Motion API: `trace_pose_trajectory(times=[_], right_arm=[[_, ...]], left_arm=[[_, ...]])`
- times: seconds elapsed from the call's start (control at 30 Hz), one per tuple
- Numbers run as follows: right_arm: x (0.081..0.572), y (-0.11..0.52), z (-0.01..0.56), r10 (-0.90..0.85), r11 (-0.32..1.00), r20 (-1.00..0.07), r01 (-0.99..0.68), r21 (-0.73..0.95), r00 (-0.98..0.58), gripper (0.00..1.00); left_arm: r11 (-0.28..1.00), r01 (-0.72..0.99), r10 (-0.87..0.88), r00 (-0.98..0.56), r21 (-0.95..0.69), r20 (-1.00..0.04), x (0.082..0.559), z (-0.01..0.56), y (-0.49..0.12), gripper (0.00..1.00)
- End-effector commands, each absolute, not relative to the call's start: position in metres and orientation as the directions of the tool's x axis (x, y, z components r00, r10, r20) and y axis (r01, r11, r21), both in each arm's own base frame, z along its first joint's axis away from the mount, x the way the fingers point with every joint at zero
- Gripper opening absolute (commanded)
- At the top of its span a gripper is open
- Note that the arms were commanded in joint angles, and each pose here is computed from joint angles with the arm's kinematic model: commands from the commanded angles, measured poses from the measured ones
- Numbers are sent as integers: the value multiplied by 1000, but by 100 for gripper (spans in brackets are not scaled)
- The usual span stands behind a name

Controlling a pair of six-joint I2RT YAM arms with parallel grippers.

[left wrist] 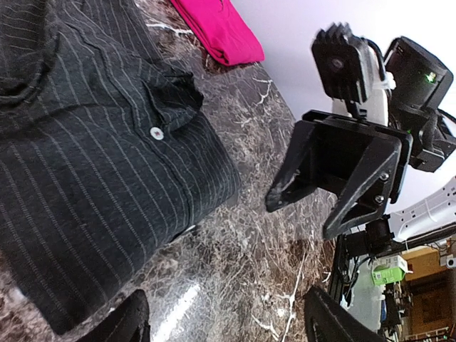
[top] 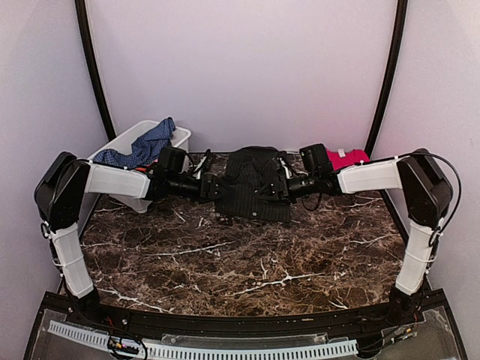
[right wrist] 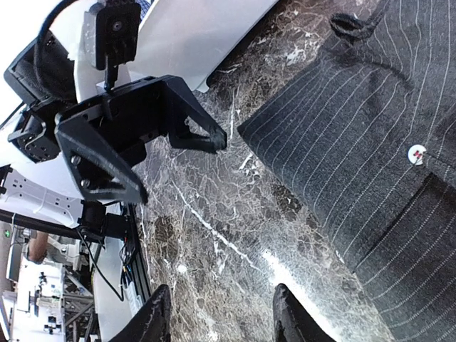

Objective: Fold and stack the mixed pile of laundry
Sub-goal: Move the 2/3-rectangle-folded shirt to the center of the board.

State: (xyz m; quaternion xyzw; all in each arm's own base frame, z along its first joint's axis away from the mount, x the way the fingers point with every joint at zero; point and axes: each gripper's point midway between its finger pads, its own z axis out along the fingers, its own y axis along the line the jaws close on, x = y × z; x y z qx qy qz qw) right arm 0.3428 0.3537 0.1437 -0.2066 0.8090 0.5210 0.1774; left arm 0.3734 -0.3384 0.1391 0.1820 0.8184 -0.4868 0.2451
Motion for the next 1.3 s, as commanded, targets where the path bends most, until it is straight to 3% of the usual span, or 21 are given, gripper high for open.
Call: trace_pose_trajectory(times=[0.0,0.4,0.63,0.77,0.8,0.83,0.87,1.03,1.17,1.27], right_arm=[[362,369,137,-137,327,-507,-522,788,-851,44],[435,340,47,-74,487,-396,-379,787,-915,38],[432,332,28,-112,564,-347,-347,749,-931,39],[399,328,25,-135,572,-314,-333,749,-940,39],[386,329,24,-146,571,-306,-332,751,-941,39],[367,327,16,-163,578,-273,-316,753,-948,39],[350,327,14,-178,577,-254,-310,756,-951,39],[271,333,41,-216,500,-254,-330,800,-943,43],[236,330,73,-209,441,-298,-362,821,-931,48],[225,324,94,-194,425,-328,-381,821,-924,51]], left_arm=[[360,573,64,-802,-736,-593,381,145,-363,72],[497,471,37,-850,-729,-525,456,64,-372,68],[570,393,54,-894,-721,-445,445,25,-366,65],[599,377,78,-905,-706,-418,402,23,-363,62],[618,334,79,-927,-712,-367,384,9,-356,62],[603,355,77,-917,-714,-391,376,19,-361,60],[621,310,78,-938,-720,-337,354,3,-352,59],[640,288,104,-951,-712,-291,285,-1,-342,58],[640,285,91,-950,-713,-298,268,13,-332,59],[627,353,112,-923,-695,-368,266,42,-333,63]])
